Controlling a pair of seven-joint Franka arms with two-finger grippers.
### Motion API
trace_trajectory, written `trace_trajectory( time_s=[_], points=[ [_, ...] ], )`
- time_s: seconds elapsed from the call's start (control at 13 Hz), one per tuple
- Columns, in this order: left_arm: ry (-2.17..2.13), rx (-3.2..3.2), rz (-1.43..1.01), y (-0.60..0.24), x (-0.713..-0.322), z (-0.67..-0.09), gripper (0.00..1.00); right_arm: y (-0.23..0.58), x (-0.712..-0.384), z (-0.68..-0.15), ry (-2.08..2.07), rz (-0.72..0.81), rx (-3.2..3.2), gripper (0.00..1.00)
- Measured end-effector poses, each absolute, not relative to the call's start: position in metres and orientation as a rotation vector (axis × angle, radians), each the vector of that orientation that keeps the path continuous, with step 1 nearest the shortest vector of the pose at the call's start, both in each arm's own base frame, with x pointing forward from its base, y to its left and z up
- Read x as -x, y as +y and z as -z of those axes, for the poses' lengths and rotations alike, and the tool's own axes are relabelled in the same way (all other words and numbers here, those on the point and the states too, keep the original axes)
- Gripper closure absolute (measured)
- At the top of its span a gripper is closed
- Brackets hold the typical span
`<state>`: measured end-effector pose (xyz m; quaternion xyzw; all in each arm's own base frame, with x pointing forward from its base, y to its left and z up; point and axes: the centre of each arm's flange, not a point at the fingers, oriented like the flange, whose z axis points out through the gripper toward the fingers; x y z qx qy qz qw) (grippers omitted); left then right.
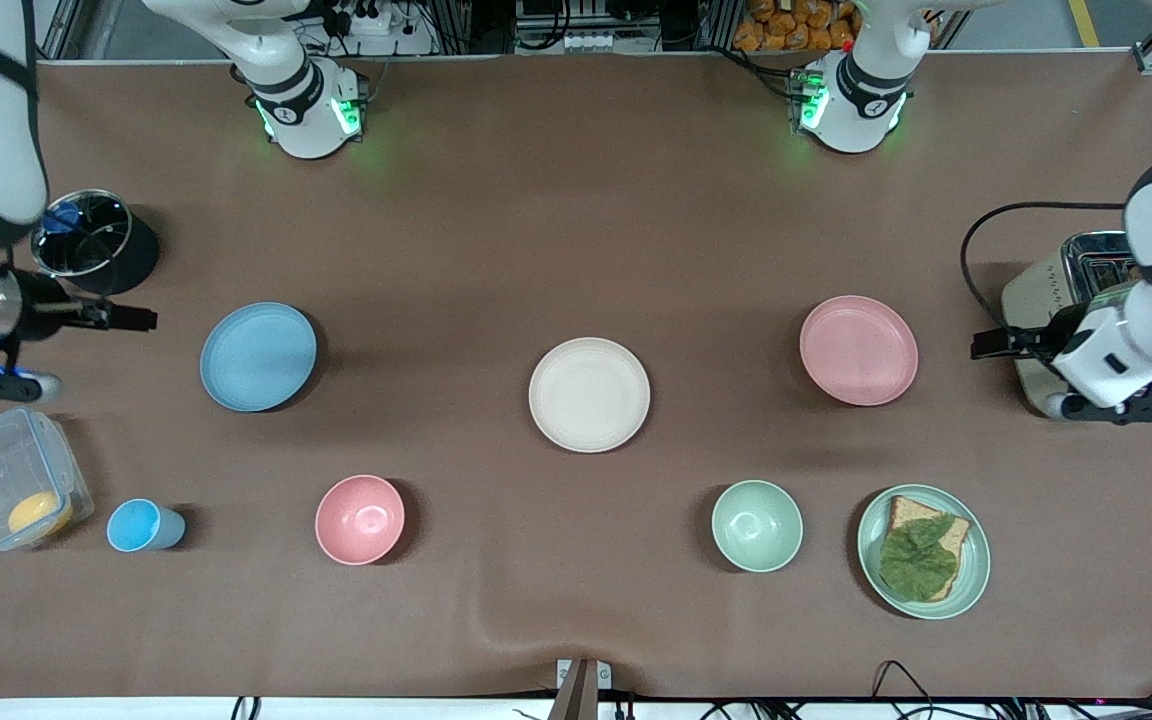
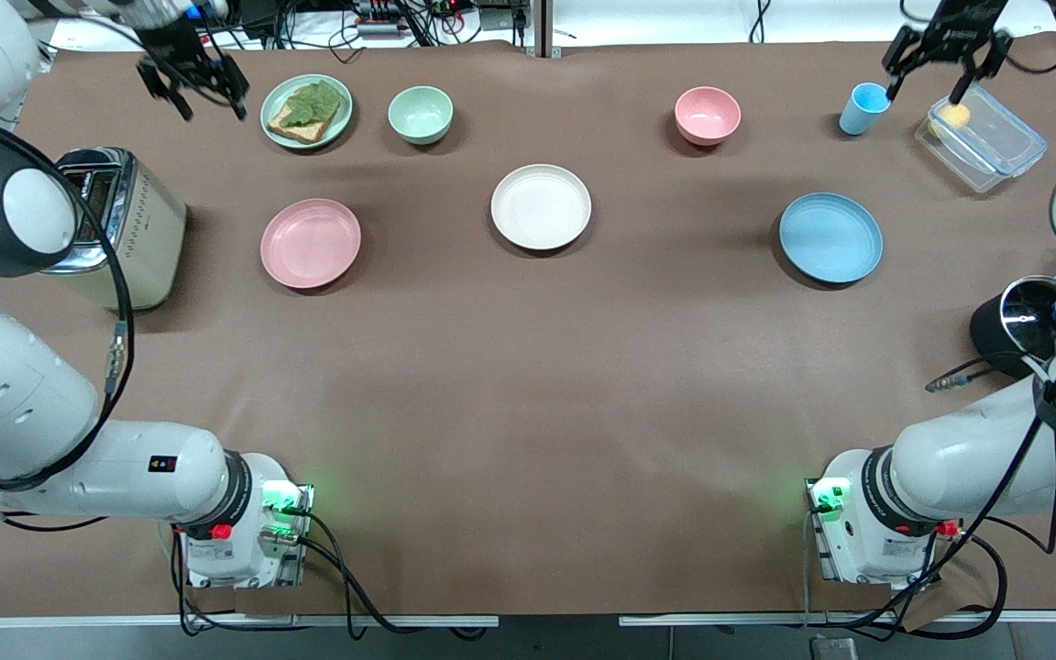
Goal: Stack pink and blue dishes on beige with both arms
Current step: 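Reach both grippers down to the blue and pink plate rims, then grip and lift the plate rims with both grippers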
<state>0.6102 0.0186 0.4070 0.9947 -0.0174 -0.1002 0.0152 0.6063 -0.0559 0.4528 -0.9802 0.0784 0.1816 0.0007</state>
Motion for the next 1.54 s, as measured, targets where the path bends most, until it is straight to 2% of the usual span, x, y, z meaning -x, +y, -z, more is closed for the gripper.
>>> trace_trajectory(
  time_s=[0.23, 0.46, 0.92, 1.08, 1.15, 1.23, 1.38, 1.54],
  points=[
    [-0.038, -3.083, 0.407, 0.021, -0.585, -0.335, 0.00, -0.109, -0.609, -0.369, 0.144, -0.542, 3.052, 0.00],
    [0.059, -3.016, 0.492, 0.032, -0.565, -0.279, 0.00, -0.156, -0.581, -0.299, 0.078, -0.482, 3.000, 0.00],
    [0.186, -2.805, 0.605, 0.080, -0.545, -0.193, 0.00, -0.155, -0.561, -0.187, 0.031, -0.516, 2.889, 0.00],
    [0.210, -2.756, 0.613, 0.086, -0.541, -0.178, 0.07, -0.153, -0.558, -0.165, 0.030, -0.543, 2.868, 0.00],
    [0.213, -2.744, 0.619, 0.087, -0.540, -0.173, 0.16, -0.151, -0.556, -0.160, 0.027, -0.555, 2.861, 0.00],
    [0.219, -2.735, 0.624, 0.086, -0.540, -0.169, 0.30, -0.150, -0.556, -0.158, 0.024, -0.559, 2.859, 0.07],
    [0.244, -2.704, 0.645, 0.082, -0.538, -0.155, 0.54, -0.149, -0.557, -0.160, 0.019, -0.574, 2.849, 0.33],
    [0.253, -2.682, 0.665, 0.085, -0.541, -0.155, 0.73, -0.146, -0.559, -0.164, 0.012, -0.593, 2.834, 0.58]
  ],
)
